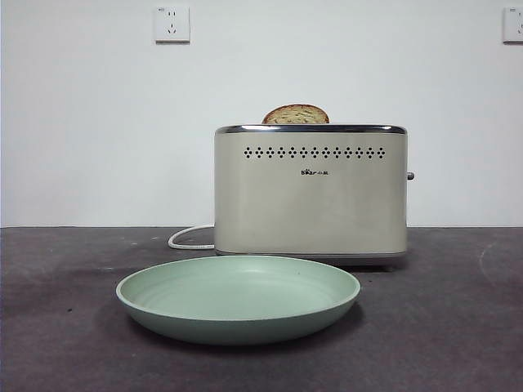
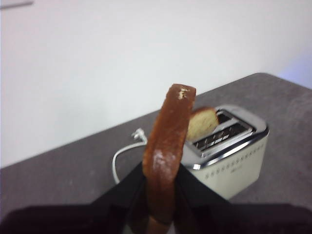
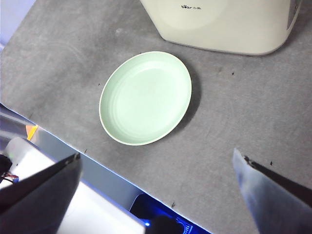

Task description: Take the bread from the toaster,put the bread on the plate,put the plate on the table

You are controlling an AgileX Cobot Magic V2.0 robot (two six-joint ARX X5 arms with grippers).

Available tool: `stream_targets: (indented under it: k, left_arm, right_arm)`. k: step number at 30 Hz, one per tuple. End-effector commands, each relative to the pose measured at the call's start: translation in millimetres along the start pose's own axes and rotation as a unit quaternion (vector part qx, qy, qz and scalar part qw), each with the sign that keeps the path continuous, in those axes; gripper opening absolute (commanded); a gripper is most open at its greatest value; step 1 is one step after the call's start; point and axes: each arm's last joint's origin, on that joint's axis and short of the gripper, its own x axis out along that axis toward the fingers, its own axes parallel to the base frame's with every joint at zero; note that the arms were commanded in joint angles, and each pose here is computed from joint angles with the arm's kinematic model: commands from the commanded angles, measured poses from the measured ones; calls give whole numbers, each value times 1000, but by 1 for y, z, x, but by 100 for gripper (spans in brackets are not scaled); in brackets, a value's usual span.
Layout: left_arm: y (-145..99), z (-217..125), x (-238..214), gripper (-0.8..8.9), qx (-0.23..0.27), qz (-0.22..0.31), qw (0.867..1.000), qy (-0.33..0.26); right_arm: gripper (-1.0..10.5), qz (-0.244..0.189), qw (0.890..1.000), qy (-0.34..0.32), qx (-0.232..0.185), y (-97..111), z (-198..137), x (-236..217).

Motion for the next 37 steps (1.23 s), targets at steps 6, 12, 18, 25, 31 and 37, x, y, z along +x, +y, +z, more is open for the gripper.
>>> stream_targets:
  k: [6,12,18,25,31,37]
  left_arm:
    - [-4,-63,-45,-8,-94,6,995,19]
    - [-8,-103,-58,-8,-127,4,990,63]
    - [-10,-109,-65,-8,-137,-36,987,77]
    - [-13,-110,-65,-8,-141,-75,983,88]
    - [-15,-111,-66,-8,-143,-105,980,95]
    - [-16,-112,-66,-8,-144,-126,976,99]
  right_arm:
    - [595,3,1000,14,19,-4,4,7]
    - [594,10,998,50,35,-15,14,28]
    - [594,34,994,97,38,-22,29,68]
    - [594,63,986,153,29,-23,40,135]
    - [593,73,977,200,25,-28,37,191]
    - [593,40,969,244,26,-40,25,233]
